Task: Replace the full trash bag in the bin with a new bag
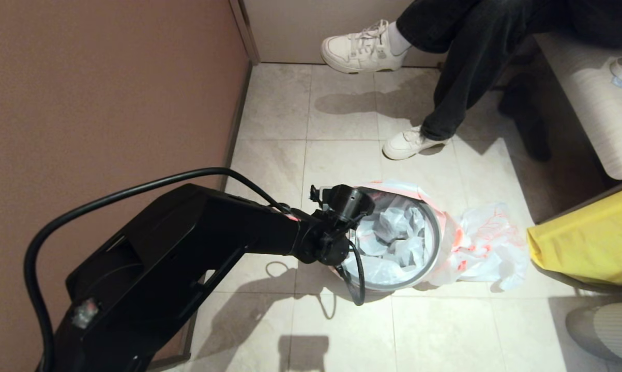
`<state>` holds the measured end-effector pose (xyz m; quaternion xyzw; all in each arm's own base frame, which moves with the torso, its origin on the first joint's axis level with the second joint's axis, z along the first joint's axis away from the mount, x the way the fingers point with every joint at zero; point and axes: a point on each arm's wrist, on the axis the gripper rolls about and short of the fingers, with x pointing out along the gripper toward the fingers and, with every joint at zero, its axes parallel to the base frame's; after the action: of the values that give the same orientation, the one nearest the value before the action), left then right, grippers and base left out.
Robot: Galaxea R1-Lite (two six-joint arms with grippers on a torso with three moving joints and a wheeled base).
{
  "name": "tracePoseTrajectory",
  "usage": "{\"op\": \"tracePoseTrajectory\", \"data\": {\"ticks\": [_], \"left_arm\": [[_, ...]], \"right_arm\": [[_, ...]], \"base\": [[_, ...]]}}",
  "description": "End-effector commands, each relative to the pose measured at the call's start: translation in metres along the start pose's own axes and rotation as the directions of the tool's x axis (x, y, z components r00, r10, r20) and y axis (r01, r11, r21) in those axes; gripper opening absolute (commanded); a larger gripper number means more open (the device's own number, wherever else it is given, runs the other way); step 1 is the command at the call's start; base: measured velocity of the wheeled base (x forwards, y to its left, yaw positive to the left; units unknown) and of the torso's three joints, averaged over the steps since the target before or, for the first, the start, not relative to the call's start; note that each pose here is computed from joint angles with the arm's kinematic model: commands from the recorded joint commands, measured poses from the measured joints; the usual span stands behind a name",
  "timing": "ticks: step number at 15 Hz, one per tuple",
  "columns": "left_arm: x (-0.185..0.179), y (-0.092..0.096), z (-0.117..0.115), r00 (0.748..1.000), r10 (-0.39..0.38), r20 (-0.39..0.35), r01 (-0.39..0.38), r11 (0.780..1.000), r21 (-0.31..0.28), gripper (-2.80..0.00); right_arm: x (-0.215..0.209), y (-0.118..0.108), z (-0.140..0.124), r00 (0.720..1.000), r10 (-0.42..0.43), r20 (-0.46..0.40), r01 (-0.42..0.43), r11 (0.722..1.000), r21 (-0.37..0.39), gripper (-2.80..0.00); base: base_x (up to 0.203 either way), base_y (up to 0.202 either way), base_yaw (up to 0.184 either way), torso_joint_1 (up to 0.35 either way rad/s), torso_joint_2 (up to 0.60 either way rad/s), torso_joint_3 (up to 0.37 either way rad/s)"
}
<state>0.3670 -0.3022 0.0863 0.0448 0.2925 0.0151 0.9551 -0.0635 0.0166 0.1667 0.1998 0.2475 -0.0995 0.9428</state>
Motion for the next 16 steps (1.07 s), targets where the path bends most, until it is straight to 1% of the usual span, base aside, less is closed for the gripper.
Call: {"op": "tracePoseTrajectory", "data": {"ticks": [1, 5, 8, 9, 13, 16], "left_arm": [[0.007, -0.002, -0.005, 1.0, 0.015, -0.008, -0.015, 1.0, 0.005, -2.8], [0.015, -0.005, -0.012, 0.999, 0.029, -0.018, -0.029, 0.999, 0.017, -2.8], [0.011, -0.004, -0.009, 0.999, 0.044, -0.005, -0.043, 0.999, 0.016, -2.8], [0.009, -0.004, -0.007, 0.999, 0.041, 0.001, -0.041, 0.999, 0.011, 0.0], [-0.011, 0.001, 0.008, 0.999, 0.025, 0.025, -0.025, 1.0, -0.006, 0.0], [-0.036, 0.007, 0.022, 0.999, 0.007, 0.04, -0.007, 1.0, -0.015, 0.0]], "right_arm": [[0.001, 0.0, -0.001, 1.0, -0.002, -0.01, 0.002, 1.0, 0.003, -2.8], [0.001, -0.001, -0.001, 1.0, -0.003, -0.012, 0.003, 1.0, 0.003, -2.8], [0.001, 0.0, -0.001, 1.0, -0.001, -0.011, 0.001, 1.0, 0.003, -2.8], [0.001, 0.0, -0.001, 1.0, -0.001, -0.011, 0.001, 1.0, 0.003, -2.8], [0.0, 0.0, 0.0, 1.0, 0.001, -0.007, -0.001, 1.0, 0.004, -2.8], [-0.008, 0.005, 0.007, 0.999, 0.043, 0.02, -0.044, 0.999, 0.002, -2.8]], "base": [[0.0, 0.0, 0.0, 0.0, 0.0, 0.0], [0.0, 0.0, 0.0, 0.0, 0.0, 0.0], [0.0, 0.0, 0.0, 0.0, 0.0, 0.0], [0.0, 0.0, 0.0, 0.0, 0.0, 0.0], [0.0, 0.0, 0.0, 0.0, 0.0, 0.0], [0.0, 0.0, 0.0, 0.0, 0.0, 0.0]]}}
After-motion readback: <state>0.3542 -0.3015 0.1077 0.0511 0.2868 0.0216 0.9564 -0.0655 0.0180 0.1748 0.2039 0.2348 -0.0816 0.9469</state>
